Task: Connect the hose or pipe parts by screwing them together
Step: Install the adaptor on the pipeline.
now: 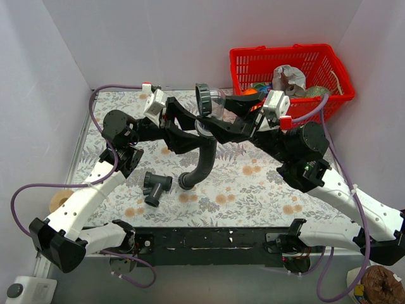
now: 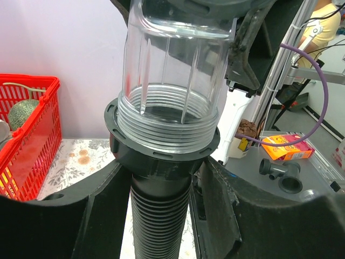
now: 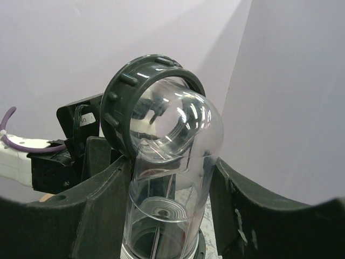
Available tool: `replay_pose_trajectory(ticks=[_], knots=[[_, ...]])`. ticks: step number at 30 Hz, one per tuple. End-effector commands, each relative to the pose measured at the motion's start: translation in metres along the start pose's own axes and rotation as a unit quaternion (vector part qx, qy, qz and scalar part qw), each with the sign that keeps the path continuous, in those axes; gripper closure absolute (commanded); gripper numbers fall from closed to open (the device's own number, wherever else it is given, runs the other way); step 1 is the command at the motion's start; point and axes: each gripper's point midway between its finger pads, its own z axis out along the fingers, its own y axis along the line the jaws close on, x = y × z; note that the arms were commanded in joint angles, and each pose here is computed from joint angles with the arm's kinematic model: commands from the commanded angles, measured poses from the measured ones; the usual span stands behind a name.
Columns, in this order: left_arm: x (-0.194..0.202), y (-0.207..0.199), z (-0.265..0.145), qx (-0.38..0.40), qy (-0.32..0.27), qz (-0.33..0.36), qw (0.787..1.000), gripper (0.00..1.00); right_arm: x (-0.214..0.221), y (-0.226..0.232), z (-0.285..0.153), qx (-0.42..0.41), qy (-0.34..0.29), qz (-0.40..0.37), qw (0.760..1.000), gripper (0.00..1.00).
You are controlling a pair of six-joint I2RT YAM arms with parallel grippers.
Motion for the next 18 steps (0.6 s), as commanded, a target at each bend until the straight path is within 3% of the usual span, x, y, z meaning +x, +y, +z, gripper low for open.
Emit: replay_pose_trajectory(ticks=[1, 18], knots=[[-0.059, -0.035, -0.001, 0.023, -0.065, 0.102, 0.992, 1.00, 0.064, -0.001, -0.004, 0.010, 0.096, 0.020, 0.995, 0.99], [-0.064, -0.023, 0.001, -0.001, -0.071, 0.123, 0.990, 1.00, 0.108, 0.000, -0.016, 0.026, 0.164, 0.048, 0.985, 0.99]])
